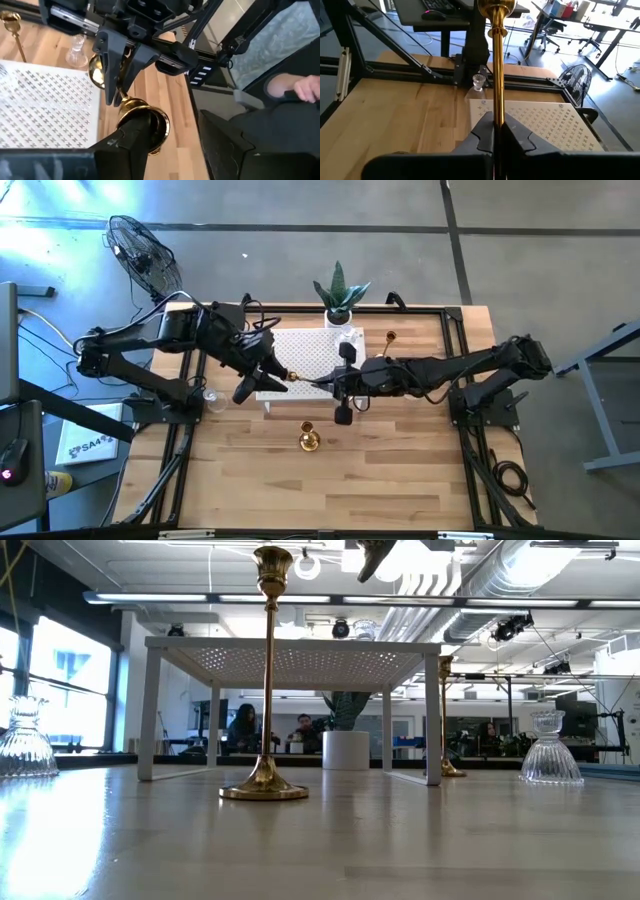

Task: Pick & Place candle stick holders
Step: Put the top left gold candle holder on the shelf

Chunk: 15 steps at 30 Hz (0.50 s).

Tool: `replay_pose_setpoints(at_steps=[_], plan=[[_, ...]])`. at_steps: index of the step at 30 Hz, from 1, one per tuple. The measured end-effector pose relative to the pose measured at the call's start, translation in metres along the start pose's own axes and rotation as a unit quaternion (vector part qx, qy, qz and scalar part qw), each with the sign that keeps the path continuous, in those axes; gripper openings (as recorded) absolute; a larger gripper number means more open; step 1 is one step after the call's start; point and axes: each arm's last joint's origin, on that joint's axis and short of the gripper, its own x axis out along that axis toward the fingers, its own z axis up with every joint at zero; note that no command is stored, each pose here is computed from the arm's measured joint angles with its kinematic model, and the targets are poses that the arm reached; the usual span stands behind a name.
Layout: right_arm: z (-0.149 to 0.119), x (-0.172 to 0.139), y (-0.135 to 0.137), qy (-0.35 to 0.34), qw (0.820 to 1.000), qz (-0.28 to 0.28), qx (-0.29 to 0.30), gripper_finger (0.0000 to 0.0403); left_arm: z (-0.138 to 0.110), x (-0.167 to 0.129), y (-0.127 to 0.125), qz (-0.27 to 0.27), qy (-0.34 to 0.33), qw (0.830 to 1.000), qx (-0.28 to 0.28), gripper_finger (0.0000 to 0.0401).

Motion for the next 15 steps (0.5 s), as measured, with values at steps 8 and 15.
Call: replay_pose_setpoints(at_steps=[8,15], plan=[[-0.001,-0.007,0.021,0.008,1.000,-0.008,-0.021,0.0002,0.001,-0.017,-0.002,0.057,-0.039,0.998,0.004,0.0163],[-0.002,-0.016,0.047,0.014,0.999,0.018,-0.034,0.0002,-0.005,-0.041,-0.005,0.112,-0.058,0.992,0.003,0.0163]])
